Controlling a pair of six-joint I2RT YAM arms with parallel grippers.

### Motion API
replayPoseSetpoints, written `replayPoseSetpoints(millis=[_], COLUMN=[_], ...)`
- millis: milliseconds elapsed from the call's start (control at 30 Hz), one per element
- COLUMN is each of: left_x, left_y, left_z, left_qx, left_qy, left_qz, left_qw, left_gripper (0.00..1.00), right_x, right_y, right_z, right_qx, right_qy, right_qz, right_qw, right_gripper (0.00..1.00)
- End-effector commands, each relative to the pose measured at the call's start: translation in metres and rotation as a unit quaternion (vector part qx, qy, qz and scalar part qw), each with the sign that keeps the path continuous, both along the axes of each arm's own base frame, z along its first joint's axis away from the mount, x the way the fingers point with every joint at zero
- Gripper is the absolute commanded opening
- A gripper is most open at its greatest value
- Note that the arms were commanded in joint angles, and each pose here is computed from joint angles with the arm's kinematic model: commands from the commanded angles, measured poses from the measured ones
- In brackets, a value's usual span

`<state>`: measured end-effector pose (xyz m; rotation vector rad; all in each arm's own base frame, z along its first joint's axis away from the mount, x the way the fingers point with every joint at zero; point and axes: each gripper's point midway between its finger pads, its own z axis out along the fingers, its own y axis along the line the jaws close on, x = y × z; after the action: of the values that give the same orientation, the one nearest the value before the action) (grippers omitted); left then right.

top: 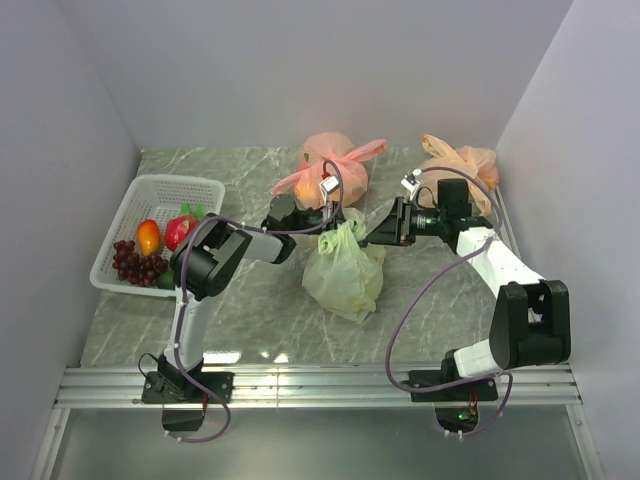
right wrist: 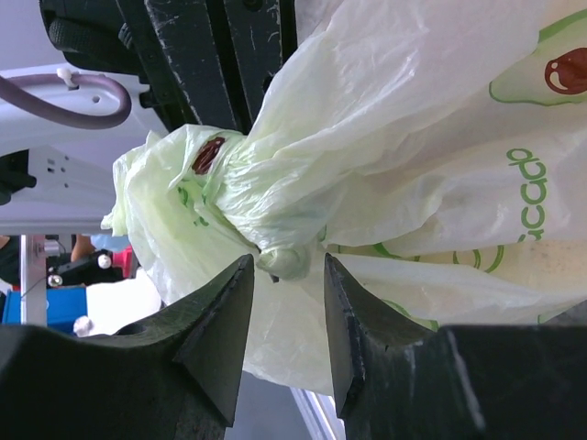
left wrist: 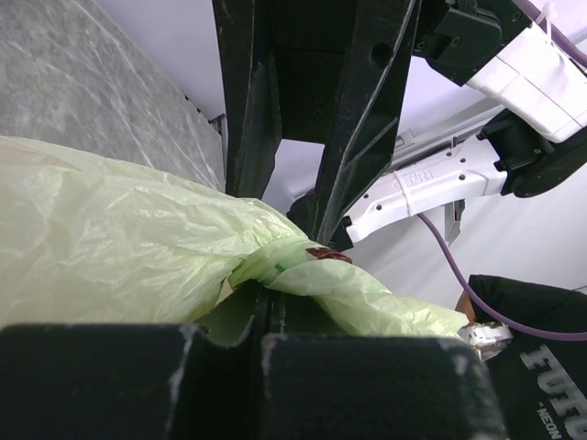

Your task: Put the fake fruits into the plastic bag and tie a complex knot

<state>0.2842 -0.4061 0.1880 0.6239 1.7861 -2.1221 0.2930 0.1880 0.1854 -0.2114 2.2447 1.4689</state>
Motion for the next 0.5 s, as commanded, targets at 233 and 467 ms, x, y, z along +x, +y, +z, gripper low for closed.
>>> replayPoseSetpoints(millis=[233,467], left_x=[-0.0189,-0.0165], left_y=[0.0036,0.0026], left_z=[0.0511,0.0503], left_qx=[-0.096,-0.094], left_qy=[-0.159,-0.159], left_qz=[-0.022,-0.015], left_qw=[0.982,0.983], left_gripper=[0.01,0.01], right_x=[0.0079,-0.0003], right_y=[0.01,0.0099], right_z=[0.0082,0.0045], right_qx=[0.017,0.014], right_qy=[-0.013,-0.008], right_qz=[0.01,0.027], right_qw=[1.0,1.0], right_gripper=[0.39,0.24])
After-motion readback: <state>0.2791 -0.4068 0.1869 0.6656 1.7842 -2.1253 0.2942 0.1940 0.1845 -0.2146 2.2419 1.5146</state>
